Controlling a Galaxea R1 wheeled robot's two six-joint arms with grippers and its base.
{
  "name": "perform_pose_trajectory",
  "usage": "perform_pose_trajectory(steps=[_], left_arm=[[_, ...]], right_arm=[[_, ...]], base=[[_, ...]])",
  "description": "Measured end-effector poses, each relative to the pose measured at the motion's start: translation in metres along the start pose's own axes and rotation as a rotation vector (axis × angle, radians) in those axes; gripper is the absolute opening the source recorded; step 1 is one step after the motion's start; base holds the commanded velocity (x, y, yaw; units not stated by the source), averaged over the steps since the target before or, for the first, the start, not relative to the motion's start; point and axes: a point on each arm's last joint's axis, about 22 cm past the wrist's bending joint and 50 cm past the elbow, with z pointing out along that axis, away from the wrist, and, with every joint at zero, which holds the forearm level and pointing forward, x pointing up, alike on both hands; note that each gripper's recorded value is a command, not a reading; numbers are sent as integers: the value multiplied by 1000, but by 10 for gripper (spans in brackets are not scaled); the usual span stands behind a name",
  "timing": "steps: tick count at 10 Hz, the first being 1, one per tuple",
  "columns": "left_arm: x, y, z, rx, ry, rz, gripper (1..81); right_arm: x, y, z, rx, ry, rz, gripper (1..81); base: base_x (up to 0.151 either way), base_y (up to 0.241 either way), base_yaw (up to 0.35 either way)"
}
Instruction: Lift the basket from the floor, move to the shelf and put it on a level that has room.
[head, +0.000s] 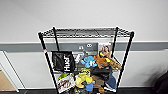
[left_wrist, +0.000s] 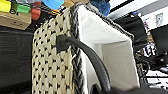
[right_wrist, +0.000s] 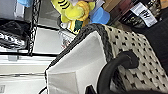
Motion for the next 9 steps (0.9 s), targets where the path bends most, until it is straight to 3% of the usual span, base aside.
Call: perform_pose_trajectory(steps=[3, 9], left_arm=[[-11, -7, -2, 4, 22, -28, 10], [-18, 13, -8, -32, 26, -19, 10]], right_arm=[[-6, -8, 1, 15, -11, 1, 10], [-7, -12, -3, 23, -11, 2, 10]], base=[[114, 0, 0], [113, 0, 0]])
